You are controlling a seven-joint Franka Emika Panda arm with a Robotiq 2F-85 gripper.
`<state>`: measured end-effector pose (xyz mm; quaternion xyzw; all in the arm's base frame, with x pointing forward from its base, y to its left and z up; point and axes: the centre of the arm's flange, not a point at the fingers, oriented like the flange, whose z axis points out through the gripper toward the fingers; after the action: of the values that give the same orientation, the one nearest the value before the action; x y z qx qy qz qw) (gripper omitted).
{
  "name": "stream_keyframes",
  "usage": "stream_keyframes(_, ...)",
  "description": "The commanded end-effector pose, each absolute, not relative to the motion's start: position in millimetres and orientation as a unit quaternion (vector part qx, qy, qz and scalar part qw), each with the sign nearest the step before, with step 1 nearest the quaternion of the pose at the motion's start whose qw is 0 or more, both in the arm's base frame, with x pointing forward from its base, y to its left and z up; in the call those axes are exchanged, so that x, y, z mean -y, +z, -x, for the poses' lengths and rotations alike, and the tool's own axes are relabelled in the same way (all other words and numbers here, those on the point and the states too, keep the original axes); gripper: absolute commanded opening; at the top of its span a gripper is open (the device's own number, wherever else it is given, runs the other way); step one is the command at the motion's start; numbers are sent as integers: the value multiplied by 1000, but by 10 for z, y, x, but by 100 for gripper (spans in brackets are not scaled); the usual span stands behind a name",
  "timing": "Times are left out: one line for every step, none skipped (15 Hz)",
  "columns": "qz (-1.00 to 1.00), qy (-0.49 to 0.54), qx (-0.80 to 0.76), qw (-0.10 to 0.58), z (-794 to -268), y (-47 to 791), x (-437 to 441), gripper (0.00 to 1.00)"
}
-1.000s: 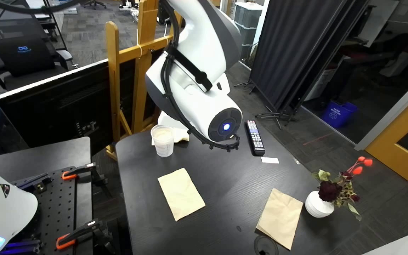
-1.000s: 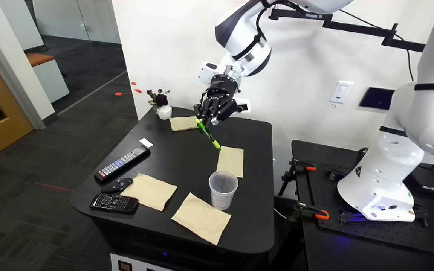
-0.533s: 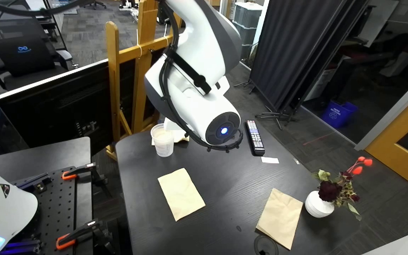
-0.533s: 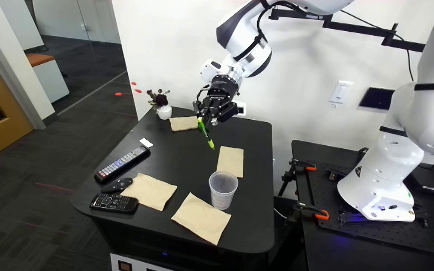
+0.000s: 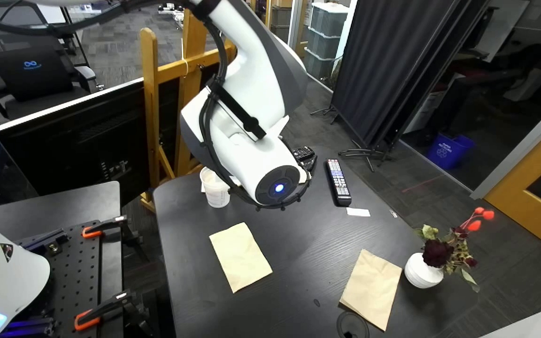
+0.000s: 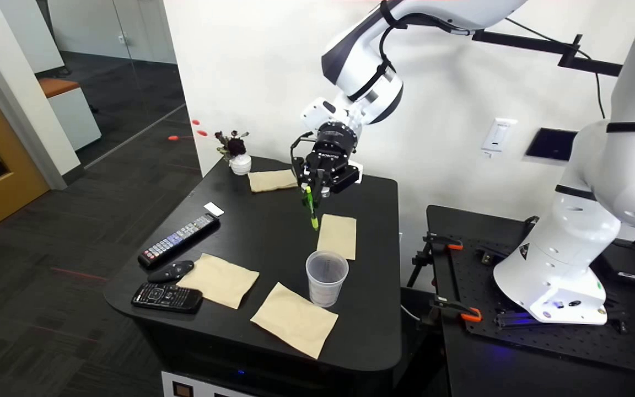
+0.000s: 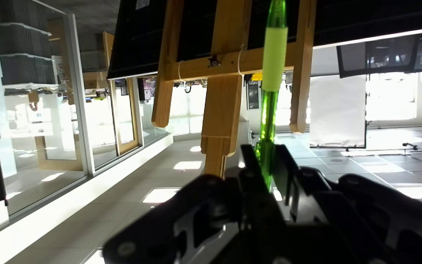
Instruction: Put the pen in the cup
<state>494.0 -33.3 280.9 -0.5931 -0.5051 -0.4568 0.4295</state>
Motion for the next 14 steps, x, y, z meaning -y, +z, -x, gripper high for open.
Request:
stream_keyframes(582,-465,504,437,-4737,2818,311,4)
stream_keyframes(584,-461,501,441,-4702,2778,308,4)
stream_keyframes(587,-458,499,443,-4678,2741,304,4)
stream_keyframes(589,-456,496,446,-4657,2710,298,4)
stream_keyframes(592,-454,493,448,-4634,2663,297,4)
stream_keyframes(593,-453,491,450,-4613,2625,293,4)
stream_keyframes(595,-451,488,452,-4593,2590,293,4)
stream_keyframes(598,-450,485,453,-4572,2565,292,4)
stream_keyframes(599,-449,482,456,-4550,2534,294,4)
stream_keyframes(601,-447,480,457,-4530,2499,299,4)
stream_keyframes(603,-446,477,458,-4509,2469,306,4)
stream_keyframes(605,-446,474,459,-4482,2425,317,4)
stream_keyframes(606,-446,471,460,-4461,2388,326,4)
stream_keyframes(607,-447,470,459,-4443,2348,329,4)
